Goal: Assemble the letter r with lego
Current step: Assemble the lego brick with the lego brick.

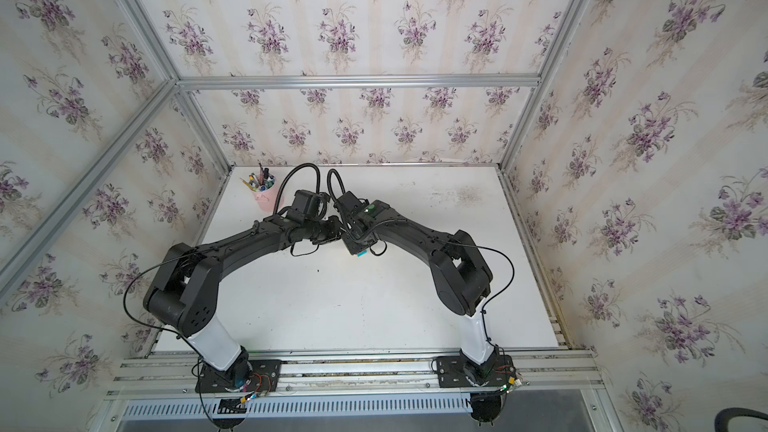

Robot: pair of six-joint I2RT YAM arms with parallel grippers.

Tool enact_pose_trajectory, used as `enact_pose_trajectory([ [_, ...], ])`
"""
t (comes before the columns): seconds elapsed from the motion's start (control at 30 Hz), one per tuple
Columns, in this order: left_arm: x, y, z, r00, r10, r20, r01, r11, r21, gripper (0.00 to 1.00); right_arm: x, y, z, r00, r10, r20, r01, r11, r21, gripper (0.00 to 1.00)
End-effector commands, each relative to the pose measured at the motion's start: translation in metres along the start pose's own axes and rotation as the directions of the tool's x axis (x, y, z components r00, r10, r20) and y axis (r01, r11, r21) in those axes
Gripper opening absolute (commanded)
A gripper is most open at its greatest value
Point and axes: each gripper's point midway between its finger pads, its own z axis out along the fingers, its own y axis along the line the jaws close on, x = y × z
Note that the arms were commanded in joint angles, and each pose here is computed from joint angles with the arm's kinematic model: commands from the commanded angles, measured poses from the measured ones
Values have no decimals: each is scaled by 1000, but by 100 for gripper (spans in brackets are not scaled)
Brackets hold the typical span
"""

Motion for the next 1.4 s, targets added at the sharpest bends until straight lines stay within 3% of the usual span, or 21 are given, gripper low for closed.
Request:
enact_pose_trajectory([
  [0.0, 21, 27, 5, 997, -37, -67, 29, 994, -107, 14, 9, 6, 6, 999, -6, -38, 5, 1000, -26, 30],
  [1.07, 31, 33, 3, 996, -44, -79, 34, 993, -116, 14, 19, 5, 15, 998, -5, -67, 3, 1000, -26, 30],
  [1.13, 27, 27, -1, 998, -35, -58, 30, 995, -95, 27, 17, 4, 14, 998, -5, -60, 4, 1000, -22, 30],
  [1.27, 17, 16, -15, 1000, -25, 4, 25, 998, -64, 67, 14, 4, 11, 999, -4, -43, 3, 1000, -20, 30],
  [1.37, 13, 10, -27, 999, -12, 43, 14, 999, -50, 80, 10, 4, 8, 1000, -3, -25, 3, 1000, -21, 29],
])
